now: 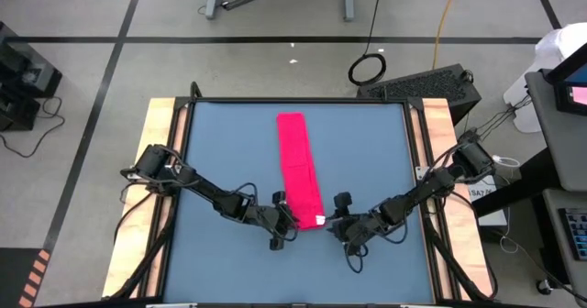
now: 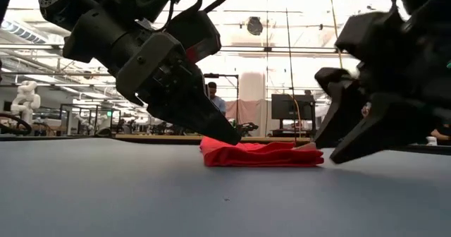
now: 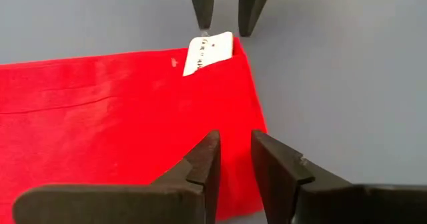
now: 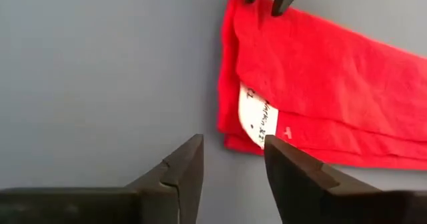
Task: Roll towel
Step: Roll the red towel
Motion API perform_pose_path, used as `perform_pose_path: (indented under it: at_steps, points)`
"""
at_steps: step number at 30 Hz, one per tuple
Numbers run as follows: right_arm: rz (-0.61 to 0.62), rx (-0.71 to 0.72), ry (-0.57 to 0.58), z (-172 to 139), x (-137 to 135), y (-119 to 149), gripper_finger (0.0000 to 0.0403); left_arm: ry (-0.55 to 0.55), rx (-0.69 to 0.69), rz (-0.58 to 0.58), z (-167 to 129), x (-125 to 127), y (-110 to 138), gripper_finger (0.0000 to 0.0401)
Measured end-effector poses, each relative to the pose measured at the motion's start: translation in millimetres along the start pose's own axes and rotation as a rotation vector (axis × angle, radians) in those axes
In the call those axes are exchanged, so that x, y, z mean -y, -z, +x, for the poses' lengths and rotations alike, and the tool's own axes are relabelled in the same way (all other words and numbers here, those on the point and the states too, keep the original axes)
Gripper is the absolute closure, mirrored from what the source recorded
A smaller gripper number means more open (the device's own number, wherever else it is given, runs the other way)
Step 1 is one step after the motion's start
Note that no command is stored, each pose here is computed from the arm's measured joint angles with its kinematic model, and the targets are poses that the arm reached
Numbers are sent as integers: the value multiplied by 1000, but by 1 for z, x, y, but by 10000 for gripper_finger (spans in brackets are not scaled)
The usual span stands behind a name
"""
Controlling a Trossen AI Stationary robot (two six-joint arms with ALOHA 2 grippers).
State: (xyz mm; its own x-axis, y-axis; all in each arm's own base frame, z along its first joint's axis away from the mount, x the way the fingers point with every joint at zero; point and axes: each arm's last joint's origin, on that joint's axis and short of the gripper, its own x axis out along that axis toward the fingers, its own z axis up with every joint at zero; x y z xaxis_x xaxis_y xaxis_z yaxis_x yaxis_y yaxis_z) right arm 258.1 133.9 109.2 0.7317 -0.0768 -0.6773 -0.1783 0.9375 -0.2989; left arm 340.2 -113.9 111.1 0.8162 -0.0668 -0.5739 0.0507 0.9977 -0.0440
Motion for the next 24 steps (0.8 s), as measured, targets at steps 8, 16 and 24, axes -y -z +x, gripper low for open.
perform_pose_path:
  at_steps: [8, 16, 24]
  points:
    - [-1, 17, 15, 12, 0, 2, 272, -1, -7, 1, 0, 0, 1, 310]
    - [87, -3, -28, 17, 9, 3, 378, 5, 27, -6, 0, 0, -3, 310]
    - [270, 29, -90, 14, 17, -3, 400, 54, 183, 48, -4, 16, -15, 310]
